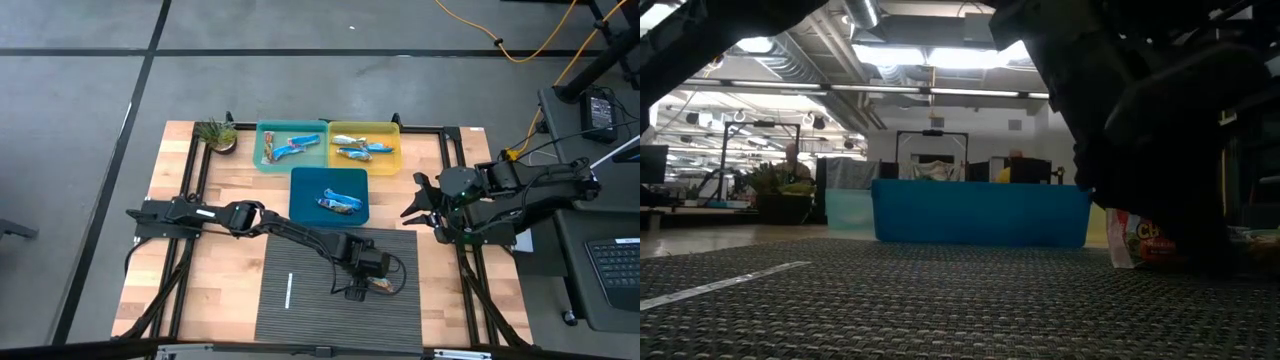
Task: Pick and place Granola Bars by type
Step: Put the red granola bar into the green bin
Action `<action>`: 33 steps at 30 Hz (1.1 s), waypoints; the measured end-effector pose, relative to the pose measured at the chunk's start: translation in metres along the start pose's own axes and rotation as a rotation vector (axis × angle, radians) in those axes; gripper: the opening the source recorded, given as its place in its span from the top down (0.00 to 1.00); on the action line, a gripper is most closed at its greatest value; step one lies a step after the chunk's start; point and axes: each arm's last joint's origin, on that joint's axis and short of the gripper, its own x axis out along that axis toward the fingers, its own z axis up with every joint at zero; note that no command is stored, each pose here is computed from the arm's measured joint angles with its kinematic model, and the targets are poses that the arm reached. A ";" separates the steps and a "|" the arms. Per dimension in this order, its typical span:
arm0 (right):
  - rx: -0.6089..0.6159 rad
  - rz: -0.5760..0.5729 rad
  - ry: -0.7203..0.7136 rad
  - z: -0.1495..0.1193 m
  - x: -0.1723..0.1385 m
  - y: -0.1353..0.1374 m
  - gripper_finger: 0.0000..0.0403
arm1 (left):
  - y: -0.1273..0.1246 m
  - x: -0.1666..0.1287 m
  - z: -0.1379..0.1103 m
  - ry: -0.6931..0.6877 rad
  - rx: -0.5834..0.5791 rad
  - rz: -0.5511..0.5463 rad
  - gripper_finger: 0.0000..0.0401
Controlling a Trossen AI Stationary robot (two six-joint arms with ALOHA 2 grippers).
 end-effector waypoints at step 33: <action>-0.006 0.001 0.008 -0.001 0.000 0.000 0.77 | 0.002 -0.271 0.029 -0.385 -0.185 0.402 0.94</action>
